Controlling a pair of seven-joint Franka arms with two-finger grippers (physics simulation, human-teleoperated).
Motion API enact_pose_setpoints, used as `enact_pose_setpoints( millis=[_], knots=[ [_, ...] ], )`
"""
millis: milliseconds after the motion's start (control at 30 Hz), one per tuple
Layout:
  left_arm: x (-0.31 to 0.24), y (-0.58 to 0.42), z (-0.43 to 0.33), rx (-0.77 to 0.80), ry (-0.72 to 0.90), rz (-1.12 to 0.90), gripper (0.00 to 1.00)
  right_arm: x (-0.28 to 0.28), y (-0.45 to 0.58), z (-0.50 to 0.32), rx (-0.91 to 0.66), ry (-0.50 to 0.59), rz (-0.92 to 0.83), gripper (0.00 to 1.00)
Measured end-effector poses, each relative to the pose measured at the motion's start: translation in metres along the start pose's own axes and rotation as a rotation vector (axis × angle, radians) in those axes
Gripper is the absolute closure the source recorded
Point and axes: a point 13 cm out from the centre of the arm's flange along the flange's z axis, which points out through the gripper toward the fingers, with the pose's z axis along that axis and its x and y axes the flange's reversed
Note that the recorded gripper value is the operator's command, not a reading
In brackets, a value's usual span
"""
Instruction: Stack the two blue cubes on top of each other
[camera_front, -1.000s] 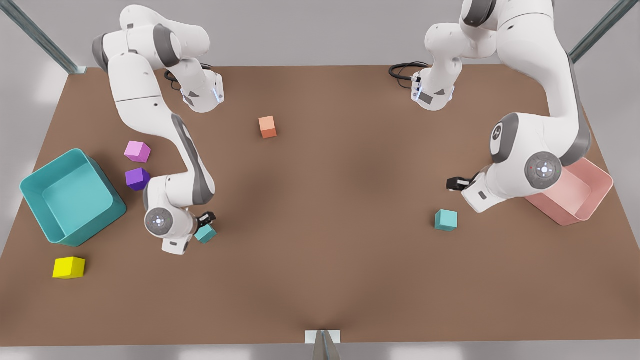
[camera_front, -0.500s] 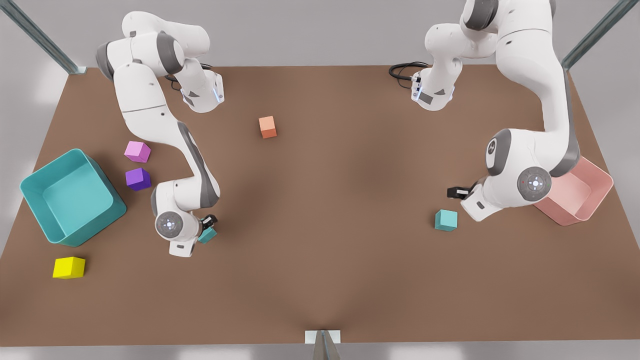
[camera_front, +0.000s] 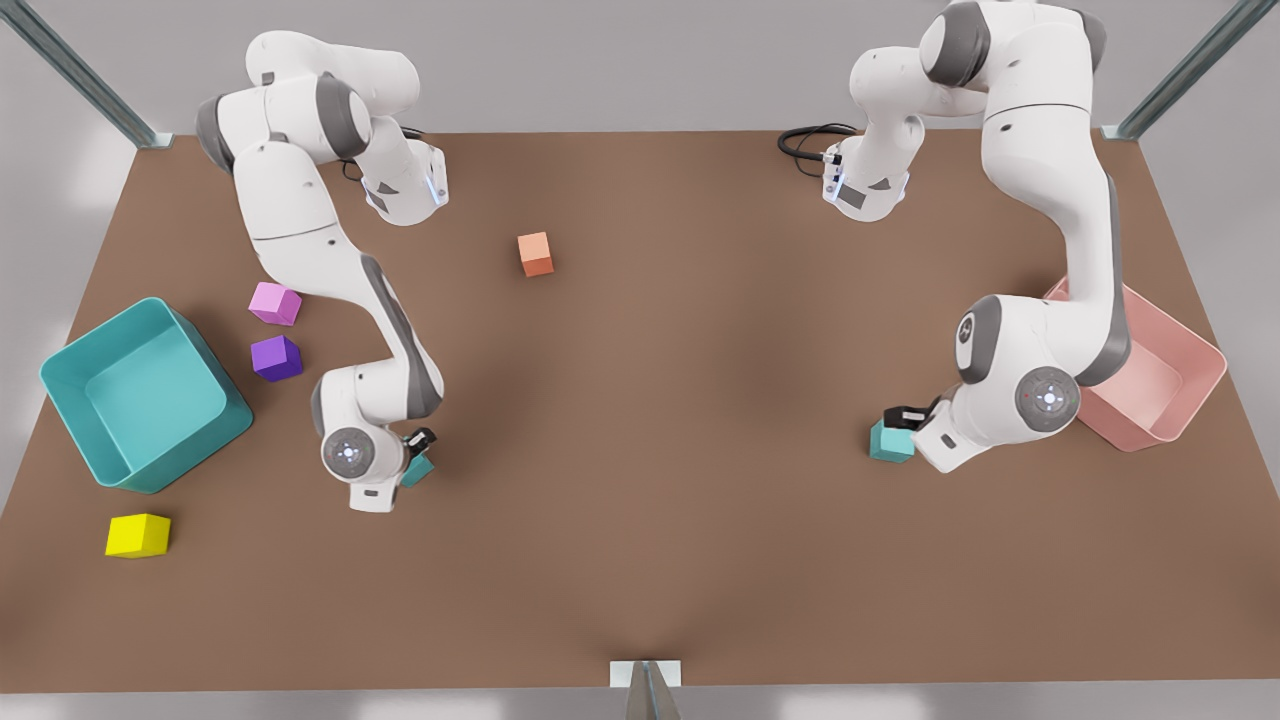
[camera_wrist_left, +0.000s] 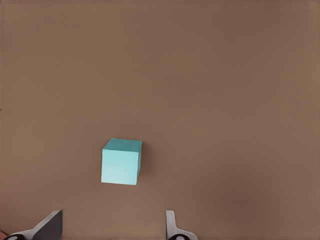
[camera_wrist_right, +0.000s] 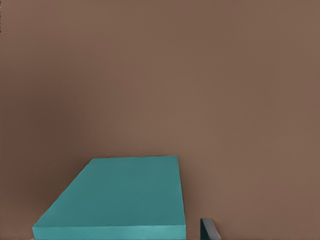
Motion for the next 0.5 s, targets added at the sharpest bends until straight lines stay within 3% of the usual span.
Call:
enact_pose_setpoints(
  millis=[33, 67, 100, 233, 267, 333, 500],
  knots=[
    [0.000, 0.000, 0.000, 0.000, -0.002, -0.001, 0.00, 0.000, 0.000, 0.002, -0.002, 0.002, -0.003, 0.06],
    [-0.001, 0.000, -0.001, 0.001, -0.005, -0.001, 0.00, 0.000, 0.001, 0.004, -0.004, 0.003, -0.005, 0.29],
    [-0.001, 0.000, -0.003, 0.001, -0.009, -0.001, 0.00, 0.000, 0.000, 0.005, -0.006, 0.004, -0.006, 0.39],
    [-0.003, 0.001, -0.007, 0.001, -0.019, -0.004, 0.00, 0.001, 0.000, 0.003, -0.014, -0.001, -0.013, 0.52],
    [-0.003, 0.001, -0.007, 0.001, -0.020, -0.004, 0.00, 0.000, 0.000, 0.000, -0.014, -0.005, -0.015, 0.65],
    [-0.004, 0.002, -0.007, 0.002, -0.023, -0.006, 0.00, 0.000, 0.000, -0.007, -0.016, -0.012, -0.022, 0.79],
    [-0.004, 0.001, -0.008, 0.002, -0.024, -0.006, 0.00, -0.005, 0.020, -0.081, -0.008, -0.062, -0.069, 0.79]
  ],
)
